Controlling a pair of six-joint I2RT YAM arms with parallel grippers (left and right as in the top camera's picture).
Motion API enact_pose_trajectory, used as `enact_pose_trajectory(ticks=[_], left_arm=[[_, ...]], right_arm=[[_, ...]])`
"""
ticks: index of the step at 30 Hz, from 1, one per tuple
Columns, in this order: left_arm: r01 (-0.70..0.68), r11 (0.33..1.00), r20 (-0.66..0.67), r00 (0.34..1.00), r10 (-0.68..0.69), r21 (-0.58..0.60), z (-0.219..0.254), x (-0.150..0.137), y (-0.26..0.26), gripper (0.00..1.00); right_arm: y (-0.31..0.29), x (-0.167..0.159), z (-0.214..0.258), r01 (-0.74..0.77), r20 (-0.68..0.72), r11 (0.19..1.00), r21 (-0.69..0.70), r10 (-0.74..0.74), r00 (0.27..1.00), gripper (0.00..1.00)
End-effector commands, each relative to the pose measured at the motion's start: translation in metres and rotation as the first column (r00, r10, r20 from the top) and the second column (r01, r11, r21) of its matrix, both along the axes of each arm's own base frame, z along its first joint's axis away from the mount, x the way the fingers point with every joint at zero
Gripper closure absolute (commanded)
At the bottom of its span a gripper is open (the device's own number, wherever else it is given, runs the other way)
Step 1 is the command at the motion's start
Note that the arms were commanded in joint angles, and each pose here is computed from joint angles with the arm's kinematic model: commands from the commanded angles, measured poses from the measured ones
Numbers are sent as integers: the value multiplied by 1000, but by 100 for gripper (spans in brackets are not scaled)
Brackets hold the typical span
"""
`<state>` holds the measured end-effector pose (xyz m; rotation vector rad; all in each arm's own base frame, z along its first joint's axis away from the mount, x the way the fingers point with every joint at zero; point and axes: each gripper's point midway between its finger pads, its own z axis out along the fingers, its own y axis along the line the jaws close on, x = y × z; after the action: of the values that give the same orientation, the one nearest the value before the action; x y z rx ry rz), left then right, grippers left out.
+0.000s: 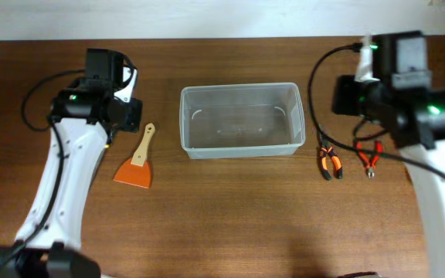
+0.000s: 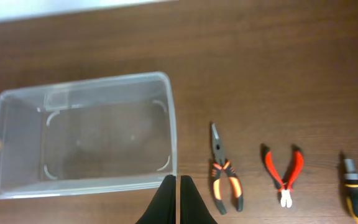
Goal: Pack container
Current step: 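Grasp the orange scraper by its wooden handle with the left gripper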
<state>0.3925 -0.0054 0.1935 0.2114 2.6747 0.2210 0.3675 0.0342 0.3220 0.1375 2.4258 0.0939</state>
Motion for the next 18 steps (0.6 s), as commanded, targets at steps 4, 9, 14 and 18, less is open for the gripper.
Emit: enact_pose_trajectory(ticks=[4, 9, 14, 18], left_arm=[[100, 995, -181, 979, -98, 2, -67, 4, -6, 71], [221, 975, -315, 925, -212, -6, -116, 2, -10, 61], [221, 975, -378, 902, -209, -11, -148, 3, -7, 47], [214, 977, -435, 878, -200, -17, -161, -6, -4, 42]], right_arm=[[-41, -51, 67, 117, 197, 993, 13, -117, 973, 24], [-66, -92, 92, 205, 272, 979, 23, -203, 941, 1], [-72, -117, 92, 235, 266, 972, 22, -232, 936, 1], [-72, -130, 80, 239, 206, 971, 11, -236, 950, 1]])
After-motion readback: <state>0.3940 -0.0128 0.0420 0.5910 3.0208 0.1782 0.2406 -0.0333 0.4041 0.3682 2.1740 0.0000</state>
